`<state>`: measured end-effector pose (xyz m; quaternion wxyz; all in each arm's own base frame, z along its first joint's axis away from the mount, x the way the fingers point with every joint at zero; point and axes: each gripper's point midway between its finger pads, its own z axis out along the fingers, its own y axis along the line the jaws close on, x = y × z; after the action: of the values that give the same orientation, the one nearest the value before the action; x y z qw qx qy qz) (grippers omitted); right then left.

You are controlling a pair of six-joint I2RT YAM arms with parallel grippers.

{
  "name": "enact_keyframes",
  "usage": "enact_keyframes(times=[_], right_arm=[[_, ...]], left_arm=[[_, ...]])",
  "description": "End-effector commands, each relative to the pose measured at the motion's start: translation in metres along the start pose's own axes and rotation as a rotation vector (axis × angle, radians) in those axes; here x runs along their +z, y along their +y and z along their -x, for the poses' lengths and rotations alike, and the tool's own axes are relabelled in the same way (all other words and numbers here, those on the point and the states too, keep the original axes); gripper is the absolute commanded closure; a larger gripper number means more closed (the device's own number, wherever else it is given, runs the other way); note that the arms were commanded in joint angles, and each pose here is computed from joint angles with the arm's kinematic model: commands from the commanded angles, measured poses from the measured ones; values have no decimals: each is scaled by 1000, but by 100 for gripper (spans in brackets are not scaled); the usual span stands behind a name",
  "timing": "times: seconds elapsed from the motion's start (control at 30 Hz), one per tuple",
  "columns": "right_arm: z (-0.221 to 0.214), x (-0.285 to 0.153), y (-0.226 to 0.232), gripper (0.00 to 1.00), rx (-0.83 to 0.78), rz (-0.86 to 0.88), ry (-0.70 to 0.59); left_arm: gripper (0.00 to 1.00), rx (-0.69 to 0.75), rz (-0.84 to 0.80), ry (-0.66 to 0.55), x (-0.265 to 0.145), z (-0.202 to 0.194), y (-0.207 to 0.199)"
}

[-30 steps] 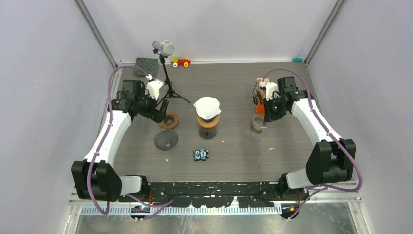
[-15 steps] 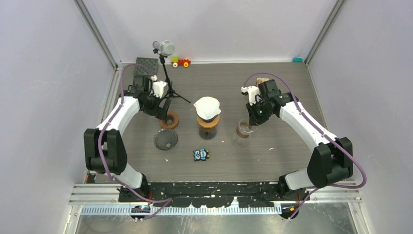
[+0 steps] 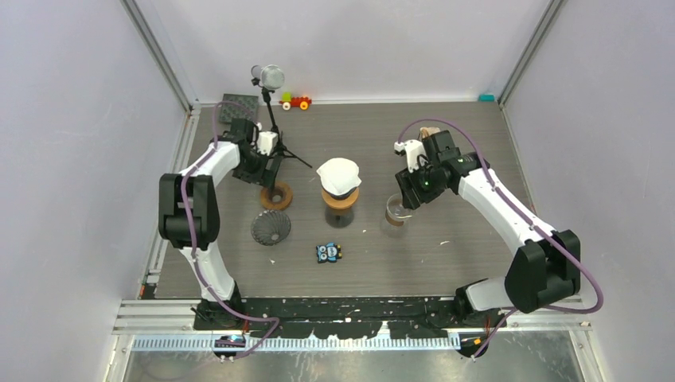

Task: Place the coffee filter in the dripper
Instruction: Move the coffee server to the center of the board.

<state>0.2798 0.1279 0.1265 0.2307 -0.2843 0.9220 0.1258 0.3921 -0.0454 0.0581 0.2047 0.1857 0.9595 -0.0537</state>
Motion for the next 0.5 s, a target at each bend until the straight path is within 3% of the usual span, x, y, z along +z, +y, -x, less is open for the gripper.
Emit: enact_keyframes(times=[0.0,0.47], right_arm=[[16,-25,-2,41,-25,-47,-89],[15,-40,-4,40,-21,-83,-121]], left_arm=[[21,-39,-20,-12,6,11,-1],[42,-58,-53,53,24,-13,-12]])
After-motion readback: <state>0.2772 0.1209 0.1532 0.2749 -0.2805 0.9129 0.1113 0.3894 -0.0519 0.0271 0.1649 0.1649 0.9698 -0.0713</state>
